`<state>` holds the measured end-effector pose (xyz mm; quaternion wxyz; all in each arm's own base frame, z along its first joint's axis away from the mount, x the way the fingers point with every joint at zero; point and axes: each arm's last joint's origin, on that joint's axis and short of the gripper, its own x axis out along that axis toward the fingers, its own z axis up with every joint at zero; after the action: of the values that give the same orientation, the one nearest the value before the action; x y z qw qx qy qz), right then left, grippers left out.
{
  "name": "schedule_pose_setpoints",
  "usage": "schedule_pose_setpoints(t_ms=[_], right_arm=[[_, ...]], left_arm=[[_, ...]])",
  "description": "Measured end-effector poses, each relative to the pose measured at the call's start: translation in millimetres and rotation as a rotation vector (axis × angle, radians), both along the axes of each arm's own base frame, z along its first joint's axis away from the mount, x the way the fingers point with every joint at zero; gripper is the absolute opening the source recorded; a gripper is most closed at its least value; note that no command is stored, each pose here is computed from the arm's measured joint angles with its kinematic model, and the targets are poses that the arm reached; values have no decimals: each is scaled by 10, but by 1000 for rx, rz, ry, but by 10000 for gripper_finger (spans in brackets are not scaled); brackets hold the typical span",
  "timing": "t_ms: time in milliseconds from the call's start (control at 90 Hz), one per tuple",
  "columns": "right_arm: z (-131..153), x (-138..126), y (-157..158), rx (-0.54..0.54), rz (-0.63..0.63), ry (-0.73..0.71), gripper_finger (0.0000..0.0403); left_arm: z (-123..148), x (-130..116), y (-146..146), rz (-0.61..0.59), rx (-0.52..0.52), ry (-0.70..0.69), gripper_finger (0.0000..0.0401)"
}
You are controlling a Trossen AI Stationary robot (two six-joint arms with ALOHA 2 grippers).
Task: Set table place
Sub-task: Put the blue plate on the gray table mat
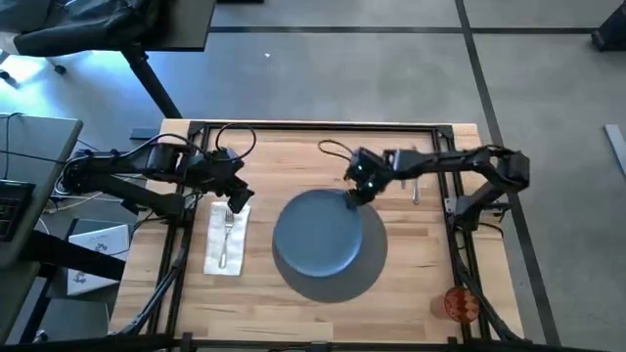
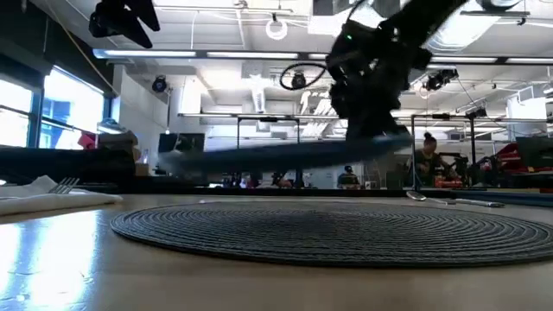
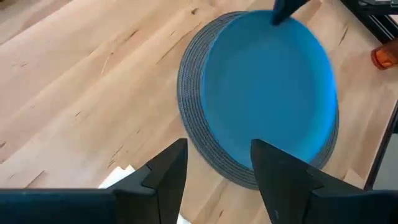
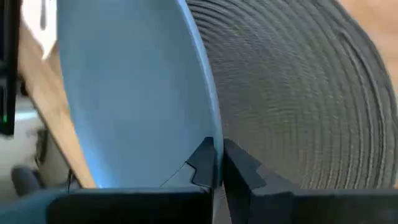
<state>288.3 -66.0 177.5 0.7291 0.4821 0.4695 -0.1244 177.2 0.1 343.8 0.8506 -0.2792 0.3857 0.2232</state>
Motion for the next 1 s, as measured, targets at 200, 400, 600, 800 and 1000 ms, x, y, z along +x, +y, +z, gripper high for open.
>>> schedule_pose_setpoints(t_ms=[200,400,600,800,1000], right_arm=[[-308,-180,139,87,3,57,0],[-268,-221,180,90,17,35,0],[-325,-279,174,39,-14,126,0],[-355,-274,233,-16,22,146,5],[-329,-269,244,-21,32,126,85]], left_arm=[[0,-1,1,2,1,0,161],[1,-1,8,49,-6,-8,161],[2,-2,14,90,-13,-15,161],[2,-2,15,118,-25,-22,161],[3,-1,18,143,-30,-28,161]])
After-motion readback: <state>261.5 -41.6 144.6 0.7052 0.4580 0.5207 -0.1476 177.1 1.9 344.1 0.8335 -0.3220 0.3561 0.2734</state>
